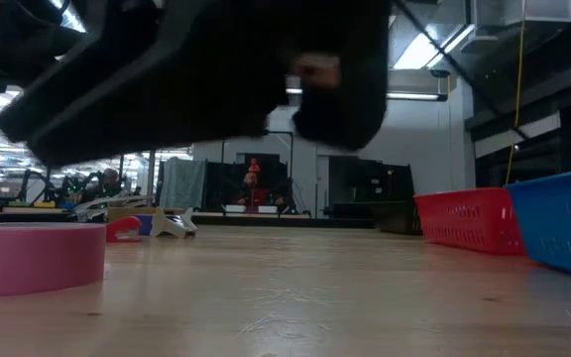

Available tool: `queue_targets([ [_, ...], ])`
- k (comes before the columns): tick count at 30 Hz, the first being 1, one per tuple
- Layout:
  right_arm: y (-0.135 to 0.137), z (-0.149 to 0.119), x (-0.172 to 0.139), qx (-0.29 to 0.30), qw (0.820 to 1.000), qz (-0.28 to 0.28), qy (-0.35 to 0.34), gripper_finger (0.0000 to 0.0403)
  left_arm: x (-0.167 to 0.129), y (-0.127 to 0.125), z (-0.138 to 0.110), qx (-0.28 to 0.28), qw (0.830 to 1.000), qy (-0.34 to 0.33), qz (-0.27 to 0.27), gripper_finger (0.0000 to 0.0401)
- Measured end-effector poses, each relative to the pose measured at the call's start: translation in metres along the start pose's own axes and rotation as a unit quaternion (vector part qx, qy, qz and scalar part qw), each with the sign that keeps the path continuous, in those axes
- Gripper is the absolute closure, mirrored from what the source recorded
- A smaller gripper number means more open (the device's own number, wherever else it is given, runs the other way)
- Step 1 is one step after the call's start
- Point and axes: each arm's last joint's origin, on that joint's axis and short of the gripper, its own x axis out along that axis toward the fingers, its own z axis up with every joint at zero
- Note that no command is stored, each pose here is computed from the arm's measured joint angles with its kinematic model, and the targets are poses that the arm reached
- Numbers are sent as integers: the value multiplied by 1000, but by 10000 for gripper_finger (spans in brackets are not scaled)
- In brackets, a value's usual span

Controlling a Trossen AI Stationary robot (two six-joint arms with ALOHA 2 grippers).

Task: Pick and place Stapler, Stapler remover, tape
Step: Put the pink tape into the black basket

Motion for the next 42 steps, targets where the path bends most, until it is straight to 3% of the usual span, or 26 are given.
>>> queue_targets([
  [13,-4,-23,15,11,1000,2,9,234,0,0,0,0,1000,-2,0,232],
  [19,0,-37,24,4,997,-16,71,234,0,0,0,0,1000,-2,0,232],
  [24,1,-37,21,-9,995,-21,96,274,0,0,0,0,1000,-2,0,232],
  [30,-7,-27,10,0,992,-2,124,364,0,0,0,0,1000,-2,0,232],
  [35,-21,-10,-8,12,986,29,165,364,0,0,0,0,1000,-2,0,232],
  [42,-46,36,-51,-2,986,64,154,365,0,0,0,0,1000,-2,0,232],
])
